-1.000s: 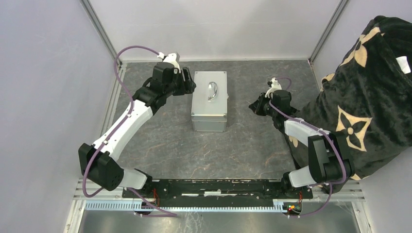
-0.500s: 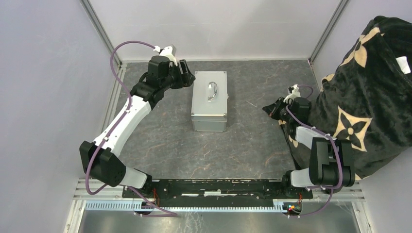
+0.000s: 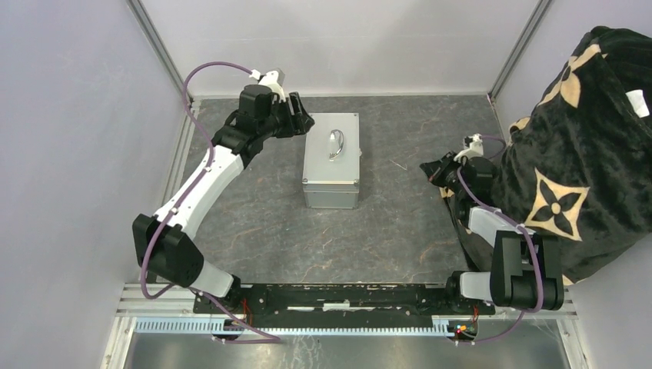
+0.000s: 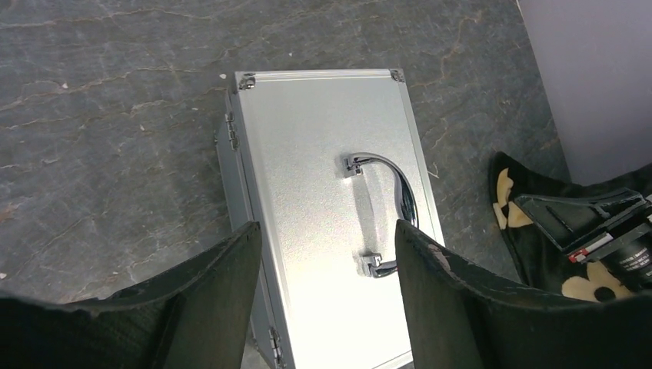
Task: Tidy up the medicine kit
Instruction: Close the medicine box at the center of the board.
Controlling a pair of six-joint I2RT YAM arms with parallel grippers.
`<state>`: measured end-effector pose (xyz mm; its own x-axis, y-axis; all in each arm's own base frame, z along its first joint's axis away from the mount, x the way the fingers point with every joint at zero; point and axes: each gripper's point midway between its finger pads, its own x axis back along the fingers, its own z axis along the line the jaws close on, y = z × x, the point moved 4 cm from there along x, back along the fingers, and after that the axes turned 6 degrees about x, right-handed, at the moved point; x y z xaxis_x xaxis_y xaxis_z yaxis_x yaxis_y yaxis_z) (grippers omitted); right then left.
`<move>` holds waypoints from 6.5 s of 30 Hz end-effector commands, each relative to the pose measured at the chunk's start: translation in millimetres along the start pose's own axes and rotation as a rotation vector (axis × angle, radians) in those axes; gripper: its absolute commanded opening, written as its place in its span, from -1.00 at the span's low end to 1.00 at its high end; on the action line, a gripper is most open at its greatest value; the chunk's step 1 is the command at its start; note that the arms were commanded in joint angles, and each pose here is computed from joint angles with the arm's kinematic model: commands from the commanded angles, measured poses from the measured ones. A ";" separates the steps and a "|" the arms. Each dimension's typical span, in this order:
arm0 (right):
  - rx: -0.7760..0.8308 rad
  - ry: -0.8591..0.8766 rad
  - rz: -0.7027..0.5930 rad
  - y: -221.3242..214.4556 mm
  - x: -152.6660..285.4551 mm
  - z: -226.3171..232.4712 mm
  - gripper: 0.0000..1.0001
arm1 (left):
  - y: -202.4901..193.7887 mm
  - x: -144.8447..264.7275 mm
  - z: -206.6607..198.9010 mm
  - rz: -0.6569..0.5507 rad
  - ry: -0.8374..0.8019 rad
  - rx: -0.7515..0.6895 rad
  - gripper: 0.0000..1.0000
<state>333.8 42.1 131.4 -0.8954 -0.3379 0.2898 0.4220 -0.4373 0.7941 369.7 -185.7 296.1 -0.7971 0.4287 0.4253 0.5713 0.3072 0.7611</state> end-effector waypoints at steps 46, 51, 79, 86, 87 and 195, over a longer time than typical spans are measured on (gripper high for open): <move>0.249 0.340 -0.172 -76.0 -27.6 120.2 -1.00 | -51.4 -72.0 -29.5 0.194 -0.010 -0.170 0.31; 0.343 0.339 -0.237 -71.3 -36.1 124.7 -1.00 | -55.4 -76.7 -27.4 0.207 -0.005 -0.170 0.30; 0.358 0.342 -0.186 -92.9 -88.2 143.1 -1.00 | -74.0 -81.2 -10.8 0.245 0.045 -0.175 0.11; 0.351 0.311 -0.170 -99.8 -97.6 141.1 -1.00 | -77.0 -80.8 -9.4 0.253 0.046 -0.173 0.08; 0.351 0.308 -0.172 -99.9 -98.6 141.1 -1.00 | -77.4 -80.6 -9.3 0.254 0.045 -0.173 0.08; 0.039 0.196 -0.419 -60.5 -99.8 153.1 -0.84 | -90.3 -81.8 -6.0 0.299 0.030 -0.173 -0.05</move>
<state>364.3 230.0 98.8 -0.9452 -0.3261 -0.0131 0.1234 -0.3943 0.9107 391.3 -257.1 210.4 -0.6512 0.4568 0.6060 0.7072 0.0754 0.7030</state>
